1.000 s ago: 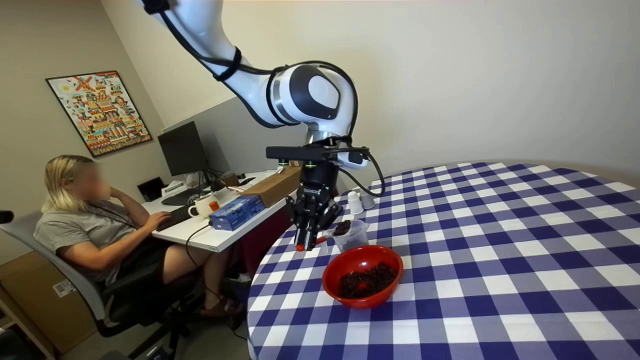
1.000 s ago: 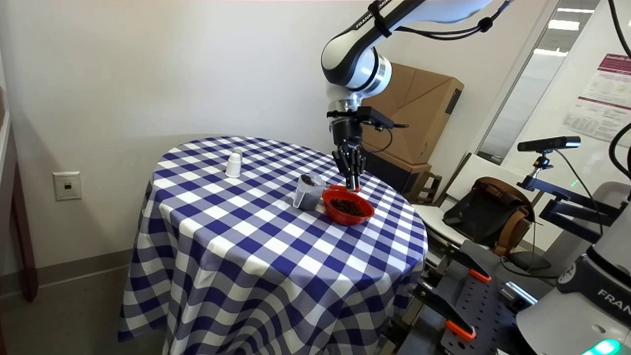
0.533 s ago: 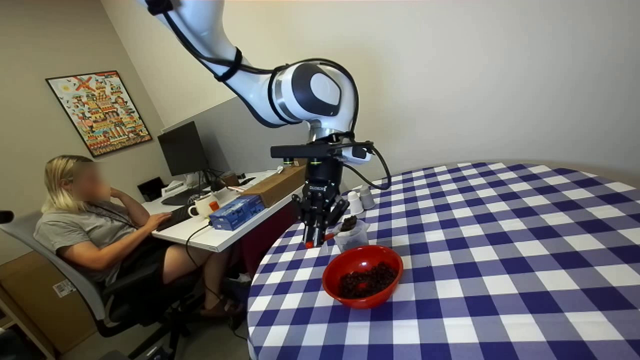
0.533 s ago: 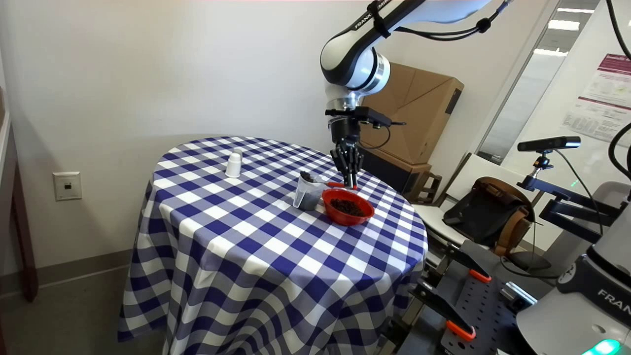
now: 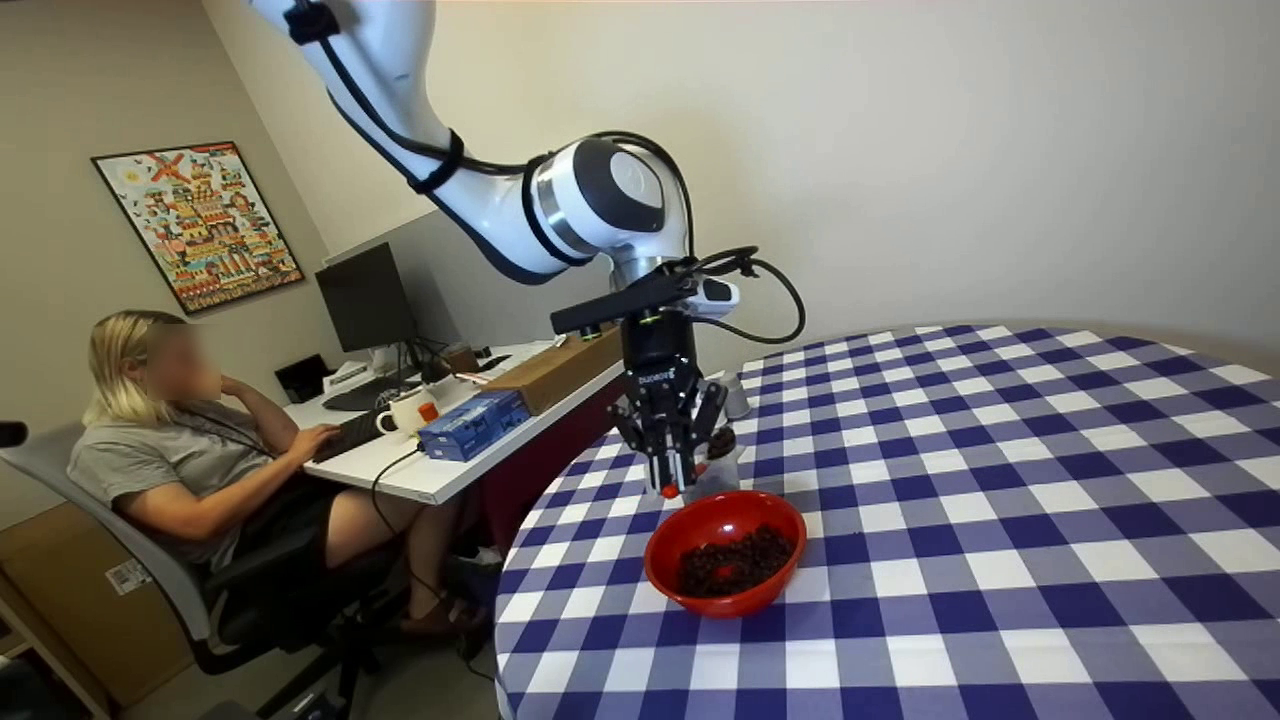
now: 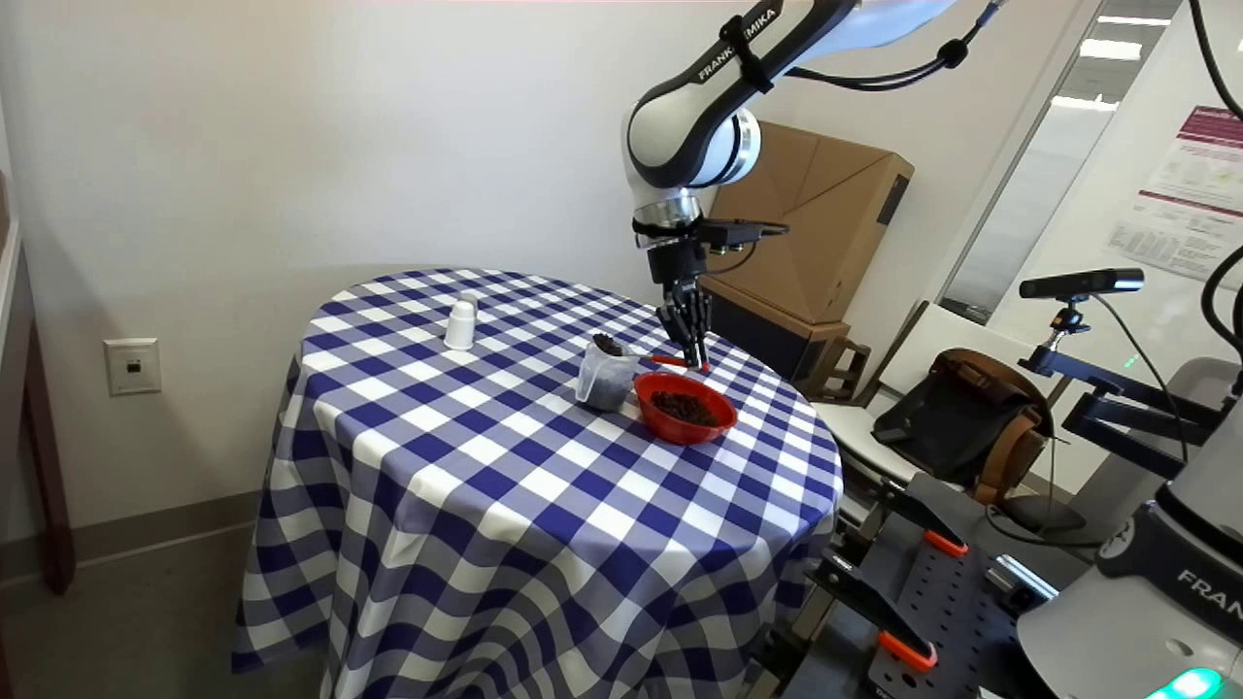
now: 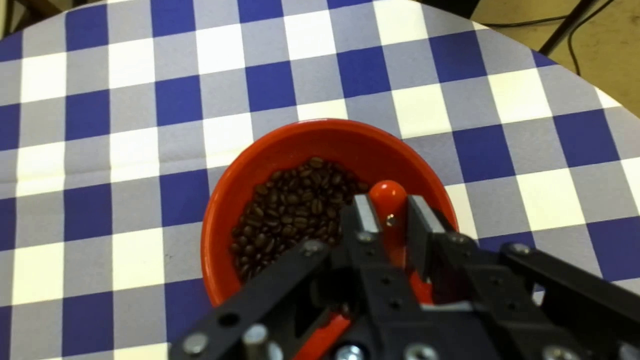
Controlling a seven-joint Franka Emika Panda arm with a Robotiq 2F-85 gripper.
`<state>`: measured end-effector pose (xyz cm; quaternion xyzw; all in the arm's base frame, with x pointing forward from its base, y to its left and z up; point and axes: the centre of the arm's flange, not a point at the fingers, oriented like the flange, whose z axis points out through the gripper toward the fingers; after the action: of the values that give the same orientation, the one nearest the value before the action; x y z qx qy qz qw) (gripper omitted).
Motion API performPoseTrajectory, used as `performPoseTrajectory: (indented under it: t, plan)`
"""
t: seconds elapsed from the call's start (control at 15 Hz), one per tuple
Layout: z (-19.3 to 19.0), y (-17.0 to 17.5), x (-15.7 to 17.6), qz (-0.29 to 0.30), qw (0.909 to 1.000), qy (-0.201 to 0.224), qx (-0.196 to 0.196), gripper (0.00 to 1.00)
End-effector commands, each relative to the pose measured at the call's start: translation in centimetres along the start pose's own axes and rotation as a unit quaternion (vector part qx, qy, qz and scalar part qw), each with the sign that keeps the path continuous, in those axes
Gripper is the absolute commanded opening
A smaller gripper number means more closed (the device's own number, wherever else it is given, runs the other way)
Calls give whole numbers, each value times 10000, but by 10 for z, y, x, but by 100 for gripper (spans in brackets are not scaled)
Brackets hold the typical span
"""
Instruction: Use the spoon to transfer one scoop of contents from the orange bowl to the clear jar
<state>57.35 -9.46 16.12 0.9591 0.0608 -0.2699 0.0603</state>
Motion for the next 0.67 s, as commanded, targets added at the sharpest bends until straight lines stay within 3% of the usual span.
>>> performPoseTrajectory:
  t: [0.0,0.6]
  plan:
    - [0,-12,-10,-104,9985,158,-510,7]
    - [-7,-34,-29,-397,9891,536,-1312,7]
